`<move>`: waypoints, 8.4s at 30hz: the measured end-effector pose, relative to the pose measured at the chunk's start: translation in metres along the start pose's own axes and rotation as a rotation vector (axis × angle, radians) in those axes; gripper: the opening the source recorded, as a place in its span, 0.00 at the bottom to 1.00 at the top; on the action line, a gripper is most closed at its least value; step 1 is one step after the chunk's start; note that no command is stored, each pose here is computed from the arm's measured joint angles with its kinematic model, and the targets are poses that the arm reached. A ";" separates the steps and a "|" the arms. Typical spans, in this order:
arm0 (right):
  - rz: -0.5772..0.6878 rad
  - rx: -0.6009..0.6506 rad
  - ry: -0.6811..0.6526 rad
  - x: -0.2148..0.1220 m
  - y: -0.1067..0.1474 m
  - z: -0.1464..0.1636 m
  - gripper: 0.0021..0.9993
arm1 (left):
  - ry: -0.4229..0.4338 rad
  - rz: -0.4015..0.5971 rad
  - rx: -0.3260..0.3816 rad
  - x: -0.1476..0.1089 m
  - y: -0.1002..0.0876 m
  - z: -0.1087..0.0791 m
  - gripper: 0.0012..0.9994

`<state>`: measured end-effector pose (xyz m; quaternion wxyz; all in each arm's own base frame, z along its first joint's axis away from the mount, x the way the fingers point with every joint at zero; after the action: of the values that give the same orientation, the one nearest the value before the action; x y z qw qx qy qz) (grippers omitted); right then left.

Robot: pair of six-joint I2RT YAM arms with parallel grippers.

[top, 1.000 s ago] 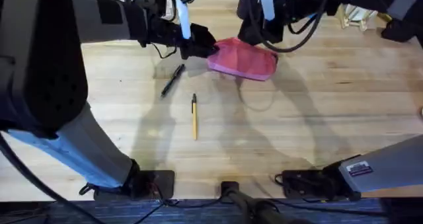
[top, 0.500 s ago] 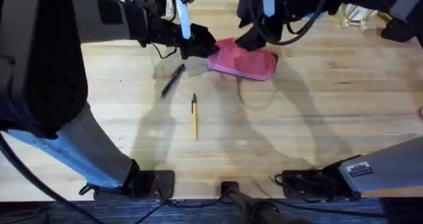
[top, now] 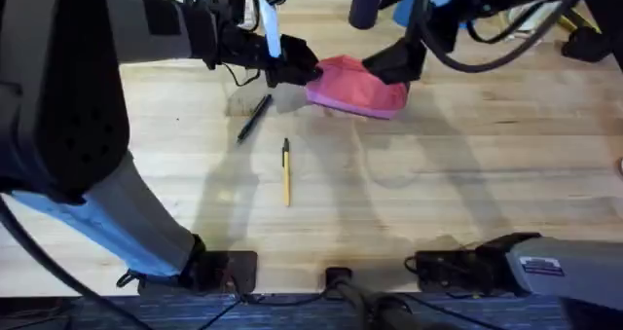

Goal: Unzip the bag, pick up the pens from the table one at a time and place them inside, then zip the bag closed.

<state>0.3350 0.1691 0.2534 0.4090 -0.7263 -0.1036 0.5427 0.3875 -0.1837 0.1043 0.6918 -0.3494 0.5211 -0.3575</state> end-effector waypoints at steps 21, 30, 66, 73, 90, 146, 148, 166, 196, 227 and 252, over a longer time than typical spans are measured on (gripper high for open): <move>0.230 0.588 0.122 -0.048 0.048 0.029 1.00 | 0.000 0.000 0.000 0.000 0.000 0.000 0.04; 0.298 0.725 0.191 -0.053 0.064 0.029 1.00 | 0.000 0.000 0.000 0.000 0.000 0.000 0.04; 0.284 0.836 0.218 -0.024 0.084 0.024 1.00 | 0.000 0.000 0.000 0.000 0.000 0.000 0.04; 0.256 0.930 0.239 -0.004 0.097 0.020 1.00 | 0.000 0.000 0.000 0.000 0.000 0.000 0.04; 0.155 1.039 0.323 0.028 0.118 0.005 1.00 | 0.000 0.000 0.000 0.000 0.000 0.000 0.04; 0.100 1.230 0.541 0.068 0.145 -0.015 0.38 | 0.000 0.000 0.000 0.000 0.000 0.000 0.04; 0.100 1.233 0.543 0.068 0.145 -0.015 0.36 | 0.000 0.000 0.000 0.000 0.000 0.000 0.04; 0.070 1.238 0.541 0.042 0.135 -0.005 0.18 | 0.002 -0.003 0.000 0.000 0.000 0.000 0.04; 0.060 1.220 0.570 0.061 0.138 -0.019 0.03 | 0.001 -0.003 0.000 0.000 0.000 0.000 0.04; -0.213 1.124 0.503 0.063 0.067 -0.015 0.03 | 0.000 0.000 0.000 0.000 0.000 0.000 0.04; -0.424 1.221 0.277 0.126 0.021 -0.011 0.03 | -0.003 0.004 -0.001 0.000 0.001 0.000 0.04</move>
<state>0.3874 0.2254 0.1510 0.8549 -0.3908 0.1356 0.3131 0.3880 -0.1830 0.1039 0.6930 -0.3490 0.5211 -0.3554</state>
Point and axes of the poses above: each hand's point on the last joint's axis, 136 mm out from that joint toward the fingers, its own x axis out along the fingers, its own z axis along the line the jaws close on, y = z × x, the point moved 2 cm from there along -x, back along the fingers, and after that the axes turned 13 degrees about x, right-handed, at the moved point
